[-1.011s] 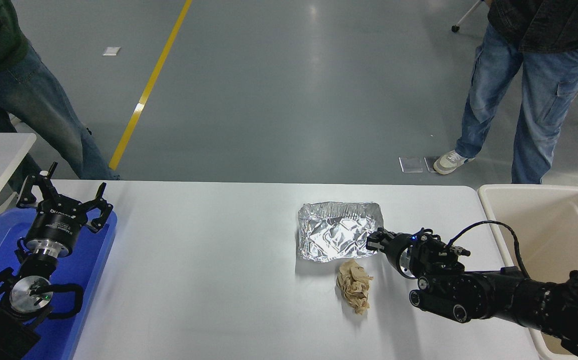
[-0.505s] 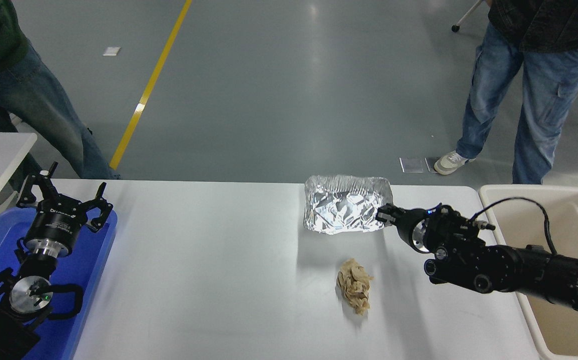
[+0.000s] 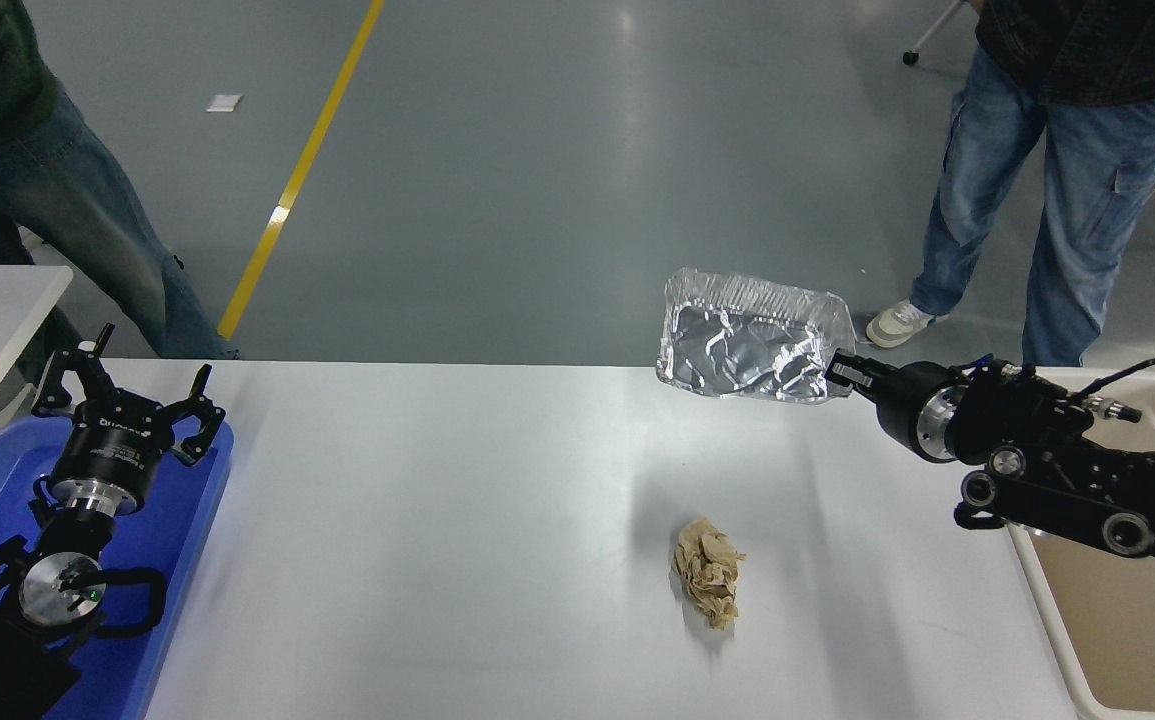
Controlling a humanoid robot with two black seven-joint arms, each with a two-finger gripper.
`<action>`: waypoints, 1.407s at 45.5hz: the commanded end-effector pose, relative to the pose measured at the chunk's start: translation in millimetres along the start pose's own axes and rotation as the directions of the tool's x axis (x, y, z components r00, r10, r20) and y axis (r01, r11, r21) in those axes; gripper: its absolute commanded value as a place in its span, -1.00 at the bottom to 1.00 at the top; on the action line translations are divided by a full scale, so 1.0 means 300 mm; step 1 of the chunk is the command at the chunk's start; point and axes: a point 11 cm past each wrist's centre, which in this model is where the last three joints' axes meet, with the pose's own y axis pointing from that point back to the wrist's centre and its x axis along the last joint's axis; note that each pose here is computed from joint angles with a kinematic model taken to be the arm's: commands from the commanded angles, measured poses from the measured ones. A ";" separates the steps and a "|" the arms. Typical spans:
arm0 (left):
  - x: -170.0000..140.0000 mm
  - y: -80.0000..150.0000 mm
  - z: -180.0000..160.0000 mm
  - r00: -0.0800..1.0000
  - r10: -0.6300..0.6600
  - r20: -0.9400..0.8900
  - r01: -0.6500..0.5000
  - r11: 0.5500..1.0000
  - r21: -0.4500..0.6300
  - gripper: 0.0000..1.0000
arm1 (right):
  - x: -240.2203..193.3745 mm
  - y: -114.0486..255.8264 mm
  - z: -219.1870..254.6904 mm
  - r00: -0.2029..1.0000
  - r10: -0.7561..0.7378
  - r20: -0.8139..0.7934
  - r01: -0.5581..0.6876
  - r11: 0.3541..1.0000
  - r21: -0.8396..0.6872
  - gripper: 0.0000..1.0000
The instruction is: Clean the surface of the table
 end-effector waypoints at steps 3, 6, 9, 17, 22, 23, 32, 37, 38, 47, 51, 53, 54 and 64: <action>0.002 0.002 -0.001 1.000 0.001 0.000 -0.001 1.000 0.001 1.00 | 0.141 0.111 0.061 0.997 0.069 0.024 -0.069 0.998 -0.006 -1.00; 0.002 0.002 -0.001 1.000 0.001 0.000 -0.001 1.000 0.001 1.00 | 0.165 0.133 0.081 0.996 0.081 0.022 -0.081 0.997 -0.011 -1.00; 0.000 0.000 0.000 1.000 0.000 0.000 0.000 1.000 0.000 1.00 | 0.185 0.155 0.101 0.996 0.090 0.017 -0.090 0.996 -0.015 -1.00; 0.000 0.000 0.000 1.000 0.000 0.000 0.000 1.000 0.000 1.00 | 0.243 0.221 0.184 0.995 0.102 -0.004 -0.103 0.994 -0.031 -1.00; 0.002 0.002 -0.001 1.000 0.001 0.000 -0.001 1.000 0.001 1.00 | 0.286 0.278 0.267 0.995 0.098 0.019 -0.097 0.993 -0.065 -1.00; 0.002 0.002 -0.001 1.000 0.001 0.000 -0.001 1.000 0.001 1.00 | 0.294 0.294 0.285 0.995 0.095 0.037 -0.092 0.993 -0.073 -1.00; 0.000 0.000 0.000 1.000 0.000 0.000 0.000 1.000 0.000 1.00 | 0.344 0.406 0.440 0.989 0.103 0.105 -0.088 0.986 -0.139 -1.00; 0.000 0.000 0.000 1.000 0.000 0.000 0.000 1.000 0.000 1.00 | 0.343 0.451 0.532 0.987 0.119 0.111 -0.096 0.977 -0.193 -1.00; 0.000 0.000 0.000 1.000 0.000 0.000 0.000 1.000 0.000 1.00 | 0.343 0.459 0.549 0.985 0.124 0.120 -0.098 0.974 -0.206 -1.00; 0.002 0.002 -0.001 1.000 0.001 0.000 -0.001 1.000 0.001 1.00 | 0.313 0.515 0.718 0.976 0.156 0.150 -0.099 0.939 -0.329 -1.00; 0.000 0.001 -0.001 1.000 0.000 0.000 0.000 1.000 0.001 1.00 | 0.280 0.536 0.786 0.974 0.158 0.160 -0.086 0.919 -0.384 -1.00; 0.000 0.000 0.000 1.000 0.000 0.000 0.000 1.000 0.000 1.00 | 0.264 0.545 0.820 0.973 0.162 0.163 -0.082 0.908 -0.411 -1.00; 0.002 0.002 -0.001 1.000 0.001 0.000 -0.001 1.000 0.001 1.00 | 0.258 0.548 0.836 0.972 0.166 0.167 -0.081 0.902 -0.423 -1.00; 0.000 0.000 0.000 1.000 0.000 0.000 0.000 1.000 0.000 1.00 | 0.138 0.560 1.008 0.951 0.222 0.216 -0.063 0.822 -0.566 -1.00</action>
